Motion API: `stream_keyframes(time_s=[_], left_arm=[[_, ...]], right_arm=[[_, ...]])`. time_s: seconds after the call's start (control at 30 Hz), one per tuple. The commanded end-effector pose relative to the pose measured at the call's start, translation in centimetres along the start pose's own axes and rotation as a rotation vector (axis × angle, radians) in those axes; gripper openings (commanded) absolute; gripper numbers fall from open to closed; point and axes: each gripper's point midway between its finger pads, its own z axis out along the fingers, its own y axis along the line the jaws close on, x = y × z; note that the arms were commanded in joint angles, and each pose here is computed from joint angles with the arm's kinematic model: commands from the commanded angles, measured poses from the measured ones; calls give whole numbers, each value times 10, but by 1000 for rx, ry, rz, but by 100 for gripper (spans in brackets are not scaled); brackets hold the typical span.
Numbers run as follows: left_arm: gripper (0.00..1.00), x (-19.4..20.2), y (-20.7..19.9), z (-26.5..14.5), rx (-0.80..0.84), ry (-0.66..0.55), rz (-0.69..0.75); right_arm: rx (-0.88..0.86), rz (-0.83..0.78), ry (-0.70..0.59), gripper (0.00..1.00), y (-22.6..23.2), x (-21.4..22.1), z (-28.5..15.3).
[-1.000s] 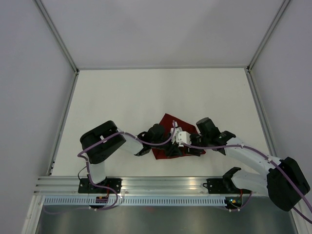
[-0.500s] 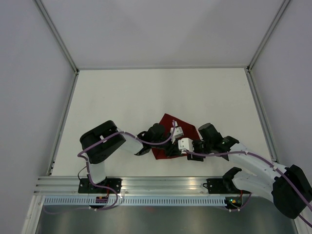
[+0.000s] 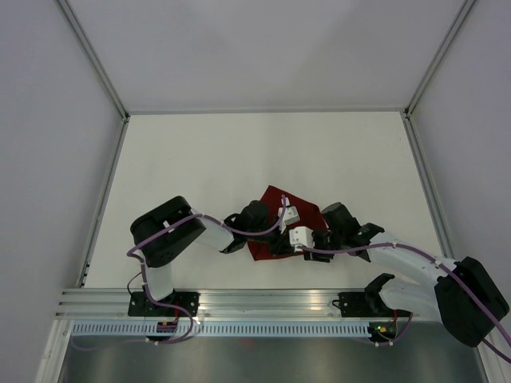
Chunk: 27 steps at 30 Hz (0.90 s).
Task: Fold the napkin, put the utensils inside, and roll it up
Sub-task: Roll the napkin with the utensil
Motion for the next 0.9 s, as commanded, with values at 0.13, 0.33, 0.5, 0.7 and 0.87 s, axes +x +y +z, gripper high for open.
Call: stream_keyframes(time_s=[0.13,0.33,0.5,0.7,0.87], left_arm=[[13,37,9,-14,-31,105,-91],[32,5,12,-19,-36,29,-93],[36,-26,9,-19,-16,-13,-94],[38,-43,22,-27,-75,-45,-104],[38,-65,44,-56,-176,-145,-139]], right_arm=[[-20,-4,-4,32,4,8,12],[-48,-7,51,13,12,20,11],[-48,6,65,8,13,23,10],[-76,26,87,6,14,25,10],[-76,27,104,4,10,25,10]])
